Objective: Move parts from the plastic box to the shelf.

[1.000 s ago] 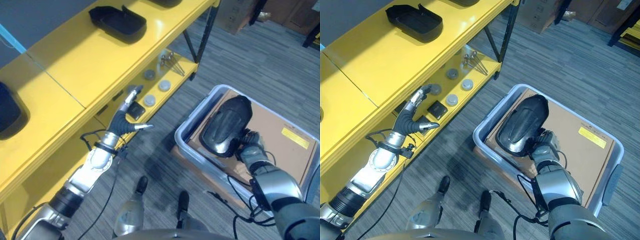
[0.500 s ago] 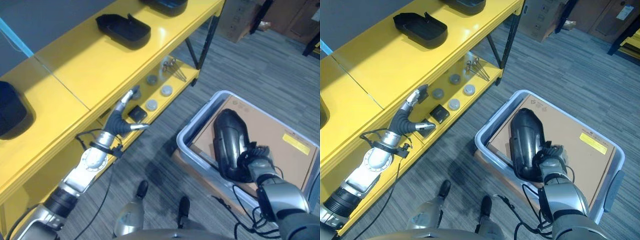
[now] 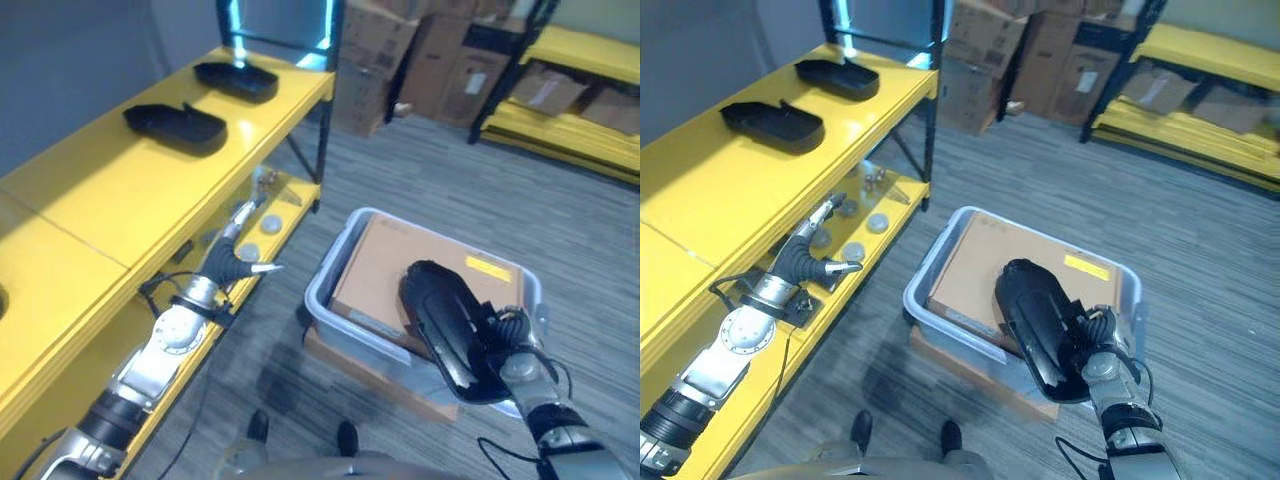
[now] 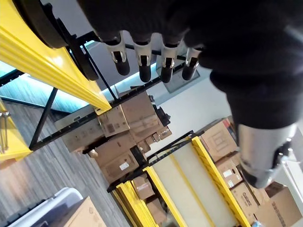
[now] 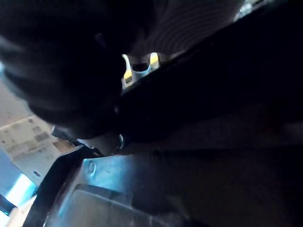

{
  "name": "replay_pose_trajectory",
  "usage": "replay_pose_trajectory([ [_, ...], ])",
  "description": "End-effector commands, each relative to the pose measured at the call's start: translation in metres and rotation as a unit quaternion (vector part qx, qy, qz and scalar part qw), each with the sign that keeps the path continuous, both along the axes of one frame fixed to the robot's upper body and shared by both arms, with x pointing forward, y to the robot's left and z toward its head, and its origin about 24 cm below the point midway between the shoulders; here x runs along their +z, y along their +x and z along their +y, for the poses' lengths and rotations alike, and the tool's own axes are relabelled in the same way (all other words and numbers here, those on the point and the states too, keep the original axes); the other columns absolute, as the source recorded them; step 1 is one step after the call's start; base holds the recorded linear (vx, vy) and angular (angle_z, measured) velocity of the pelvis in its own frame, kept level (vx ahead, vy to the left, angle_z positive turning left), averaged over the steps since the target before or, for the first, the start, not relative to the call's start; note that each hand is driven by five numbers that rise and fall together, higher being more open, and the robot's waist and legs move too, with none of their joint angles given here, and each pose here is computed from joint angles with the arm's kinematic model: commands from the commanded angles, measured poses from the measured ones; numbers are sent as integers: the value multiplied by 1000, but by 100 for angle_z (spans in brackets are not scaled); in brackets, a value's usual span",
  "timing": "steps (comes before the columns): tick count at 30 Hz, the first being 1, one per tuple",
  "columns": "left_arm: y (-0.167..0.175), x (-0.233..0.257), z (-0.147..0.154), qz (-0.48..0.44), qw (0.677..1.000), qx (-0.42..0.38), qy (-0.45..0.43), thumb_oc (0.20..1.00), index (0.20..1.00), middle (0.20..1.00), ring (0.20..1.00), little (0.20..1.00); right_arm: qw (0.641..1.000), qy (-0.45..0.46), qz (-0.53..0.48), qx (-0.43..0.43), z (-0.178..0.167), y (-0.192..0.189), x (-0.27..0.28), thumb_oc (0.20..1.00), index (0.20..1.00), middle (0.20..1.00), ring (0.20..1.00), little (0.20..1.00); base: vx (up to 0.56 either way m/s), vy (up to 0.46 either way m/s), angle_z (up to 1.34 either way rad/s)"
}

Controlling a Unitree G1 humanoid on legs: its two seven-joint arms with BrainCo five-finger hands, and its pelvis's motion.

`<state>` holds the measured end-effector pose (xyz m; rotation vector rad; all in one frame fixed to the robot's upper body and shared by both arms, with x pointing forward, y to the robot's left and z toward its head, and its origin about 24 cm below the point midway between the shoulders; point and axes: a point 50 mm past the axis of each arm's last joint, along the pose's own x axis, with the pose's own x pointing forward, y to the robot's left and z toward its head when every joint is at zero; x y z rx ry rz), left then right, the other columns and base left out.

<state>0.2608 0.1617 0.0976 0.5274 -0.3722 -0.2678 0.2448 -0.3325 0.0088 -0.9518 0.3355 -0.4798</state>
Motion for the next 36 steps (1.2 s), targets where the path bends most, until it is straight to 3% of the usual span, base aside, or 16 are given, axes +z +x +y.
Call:
replay_pose_trajectory([
  [1, 6, -19, -6, 54, 998, -10, -12, 1000, 1000, 1000, 1000, 1000, 978, -150, -143, 20, -17, 17, 81, 200, 200, 200, 200, 200, 63, -4, -58],
  [5, 5, -32, -8, 91, 995, -8, -32, 1000, 1000, 1000, 1000, 1000, 964, -188, -185, 37, -11, 16, 103, 200, 200, 200, 200, 200, 38, -1, -41],
  [11, -1, -72, -30, 223, 963, -16, -152, 1000, 1000, 1000, 1000, 1000, 897, -285, -326, 87, 25, 10, 169, 200, 200, 200, 200, 200, 52, -1, -30],
  [18, 0, -88, -56, 293, 928, -35, -227, 1000, 1000, 1000, 1000, 1000, 853, -300, -407, 127, 62, 14, 195, 200, 200, 200, 200, 200, 9, 15, -9],
  [29, 17, -66, -110, 304, 900, -117, -289, 1000, 1000, 1000, 1000, 1000, 816, -204, -483, 246, 137, 31, 205, 200, 200, 200, 200, 200, -9, 8, -6],
  [36, 34, -42, -149, 282, 891, -121, -335, 1000, 1000, 1000, 1000, 1000, 775, -8, -488, 400, 219, 22, 191, 200, 200, 200, 200, 200, -16, 4, -3],
])
